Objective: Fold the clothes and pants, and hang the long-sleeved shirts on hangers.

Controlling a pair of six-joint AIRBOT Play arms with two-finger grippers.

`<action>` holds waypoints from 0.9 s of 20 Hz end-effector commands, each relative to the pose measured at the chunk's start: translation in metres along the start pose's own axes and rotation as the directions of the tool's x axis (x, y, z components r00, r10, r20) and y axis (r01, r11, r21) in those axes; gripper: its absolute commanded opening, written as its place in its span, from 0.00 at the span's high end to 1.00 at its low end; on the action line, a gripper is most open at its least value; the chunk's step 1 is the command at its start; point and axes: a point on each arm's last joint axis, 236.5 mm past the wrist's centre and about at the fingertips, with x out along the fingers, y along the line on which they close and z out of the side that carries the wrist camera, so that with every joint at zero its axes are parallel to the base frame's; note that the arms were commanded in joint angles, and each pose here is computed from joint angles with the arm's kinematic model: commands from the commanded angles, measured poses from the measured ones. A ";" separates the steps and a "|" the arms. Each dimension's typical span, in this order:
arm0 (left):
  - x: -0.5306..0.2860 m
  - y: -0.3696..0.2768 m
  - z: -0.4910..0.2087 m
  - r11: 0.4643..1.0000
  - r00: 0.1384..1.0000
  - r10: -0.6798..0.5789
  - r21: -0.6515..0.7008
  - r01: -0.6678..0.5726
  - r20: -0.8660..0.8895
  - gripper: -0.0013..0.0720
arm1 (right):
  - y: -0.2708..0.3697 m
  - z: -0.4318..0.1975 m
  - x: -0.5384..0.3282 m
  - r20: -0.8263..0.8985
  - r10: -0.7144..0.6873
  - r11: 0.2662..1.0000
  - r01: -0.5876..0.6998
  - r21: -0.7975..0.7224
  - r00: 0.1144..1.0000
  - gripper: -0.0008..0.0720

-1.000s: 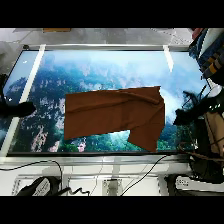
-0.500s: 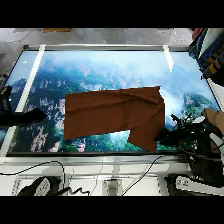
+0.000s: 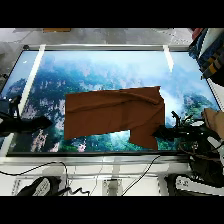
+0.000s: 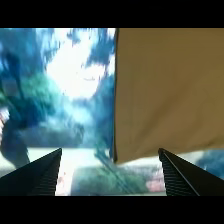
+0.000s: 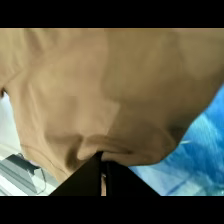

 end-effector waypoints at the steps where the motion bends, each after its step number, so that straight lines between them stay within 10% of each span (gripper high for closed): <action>1: 0.025 0.006 -0.031 0.998 0.994 -0.027 -0.052 0.021 -0.102 0.06 | 0.009 0.002 0.000 0.011 0.039 0.999 -0.039 -0.028 0.999 0.97; 15: 0.101 -0.028 -0.068 0.937 0.957 -0.267 -0.264 0.230 -0.113 0.15 | 0.017 -0.008 -0.001 -0.031 0.073 0.997 -0.074 -0.029 0.997 0.97; 18: 0.115 -0.031 -0.082 0.929 0.942 -0.286 -0.290 0.228 -0.175 0.54 | 0.020 -0.012 -0.001 -0.049 0.087 0.996 -0.088 -0.029 0.995 0.97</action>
